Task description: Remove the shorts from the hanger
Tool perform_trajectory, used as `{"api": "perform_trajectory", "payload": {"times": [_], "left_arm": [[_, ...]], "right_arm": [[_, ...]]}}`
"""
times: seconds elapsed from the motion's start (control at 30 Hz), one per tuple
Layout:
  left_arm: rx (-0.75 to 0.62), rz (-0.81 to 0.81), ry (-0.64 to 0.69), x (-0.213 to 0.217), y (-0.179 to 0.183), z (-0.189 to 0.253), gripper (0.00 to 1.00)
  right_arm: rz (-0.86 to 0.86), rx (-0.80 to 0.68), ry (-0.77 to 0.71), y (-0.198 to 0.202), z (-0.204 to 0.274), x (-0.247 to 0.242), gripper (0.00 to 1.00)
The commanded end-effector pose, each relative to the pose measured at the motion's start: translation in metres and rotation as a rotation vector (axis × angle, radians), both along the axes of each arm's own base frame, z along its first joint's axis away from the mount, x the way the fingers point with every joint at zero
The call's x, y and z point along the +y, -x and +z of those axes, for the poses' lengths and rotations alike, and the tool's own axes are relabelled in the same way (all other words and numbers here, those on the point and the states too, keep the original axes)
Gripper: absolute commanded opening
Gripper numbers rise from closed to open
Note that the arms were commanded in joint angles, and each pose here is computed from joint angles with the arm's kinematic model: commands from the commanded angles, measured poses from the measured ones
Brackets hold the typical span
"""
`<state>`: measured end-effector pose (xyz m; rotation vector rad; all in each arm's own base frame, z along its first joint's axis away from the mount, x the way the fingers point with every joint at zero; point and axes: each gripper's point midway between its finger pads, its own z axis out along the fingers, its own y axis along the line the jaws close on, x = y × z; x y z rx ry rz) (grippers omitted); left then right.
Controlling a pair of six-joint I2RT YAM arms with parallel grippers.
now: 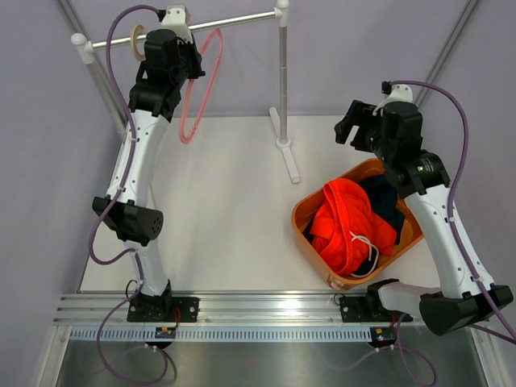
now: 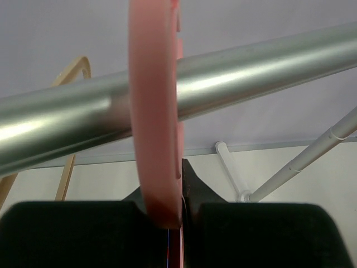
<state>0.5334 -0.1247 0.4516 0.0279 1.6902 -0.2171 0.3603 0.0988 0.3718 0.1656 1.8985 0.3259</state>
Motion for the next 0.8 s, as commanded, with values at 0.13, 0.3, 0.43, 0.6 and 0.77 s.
{"api": "perform_trajectory", "payload": {"times": [0.13,0.3,0.43,0.6,0.77], "left_arm": [[-0.010,-0.043,0.030,-0.007,-0.004,0.001,0.01],[0.010,-0.053,0.030,-0.008,0.004,-0.006,0.11],[0.004,-0.057,0.026,-0.006,0.011,-0.002,0.18],[-0.020,-0.058,0.031,-0.005,0.018,0.008,0.20],[-0.034,-0.071,0.033,-0.007,0.022,0.014,0.22]], "right_arm": [[0.029,-0.040,-0.025,0.006,0.009,0.003,0.86],[0.036,-0.035,-0.026,0.008,0.006,0.003,0.86],[0.036,-0.032,-0.025,0.010,0.005,0.003,0.86],[0.036,-0.029,-0.023,0.012,0.004,0.002,0.86],[0.036,-0.027,-0.019,0.012,0.003,0.002,0.86]]}}
